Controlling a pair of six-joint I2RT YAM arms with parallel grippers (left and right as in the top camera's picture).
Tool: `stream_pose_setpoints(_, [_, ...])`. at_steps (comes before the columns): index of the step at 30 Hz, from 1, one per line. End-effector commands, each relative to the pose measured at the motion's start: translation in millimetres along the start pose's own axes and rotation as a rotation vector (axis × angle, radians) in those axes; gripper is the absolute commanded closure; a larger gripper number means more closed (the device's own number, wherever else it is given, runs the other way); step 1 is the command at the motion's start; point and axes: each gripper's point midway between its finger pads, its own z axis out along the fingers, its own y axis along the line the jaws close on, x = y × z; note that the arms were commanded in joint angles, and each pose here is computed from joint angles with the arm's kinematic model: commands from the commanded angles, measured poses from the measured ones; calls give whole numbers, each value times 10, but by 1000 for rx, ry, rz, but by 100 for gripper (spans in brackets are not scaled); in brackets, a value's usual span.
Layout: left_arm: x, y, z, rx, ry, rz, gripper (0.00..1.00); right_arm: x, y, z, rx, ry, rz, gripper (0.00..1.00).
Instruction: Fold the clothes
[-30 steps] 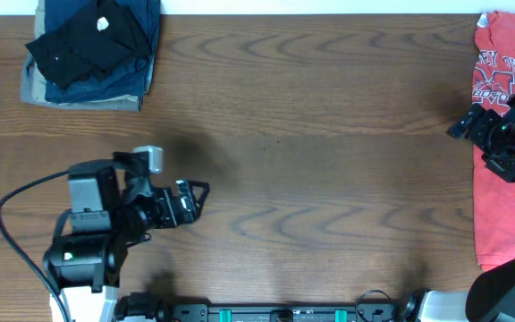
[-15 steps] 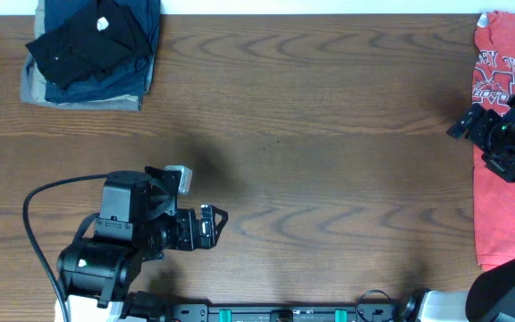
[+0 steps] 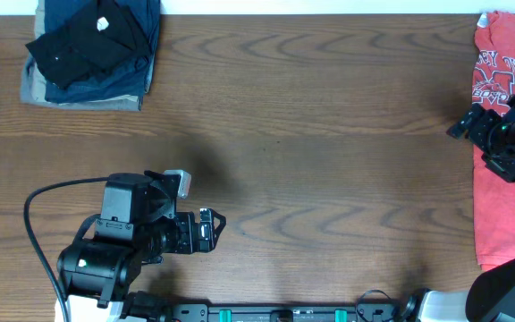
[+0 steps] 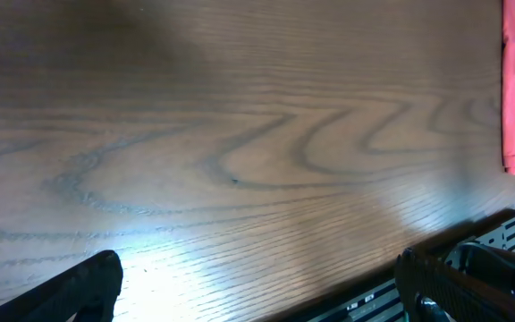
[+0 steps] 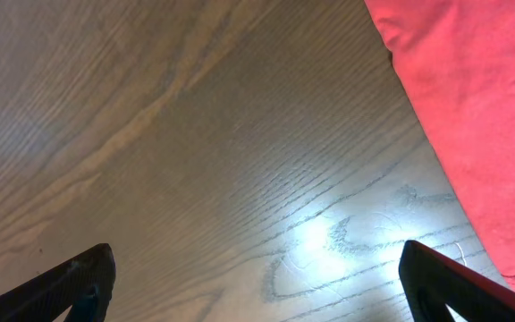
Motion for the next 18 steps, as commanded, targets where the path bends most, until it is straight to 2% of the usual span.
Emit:
stream_pose_setpoints(1, [-8,0,-17,-7,-7,29,2,-18,-18,-62,1,-21,13,1])
stream_pose_setpoints(8, [-86,-27,-17,0,-38,54,2,-19,-18,-63,1,-22,14,1])
stream_pose_setpoints(18, [-403,-181,-134,16,-212,422,2,-19,-18,-63,1,-22,14,1])
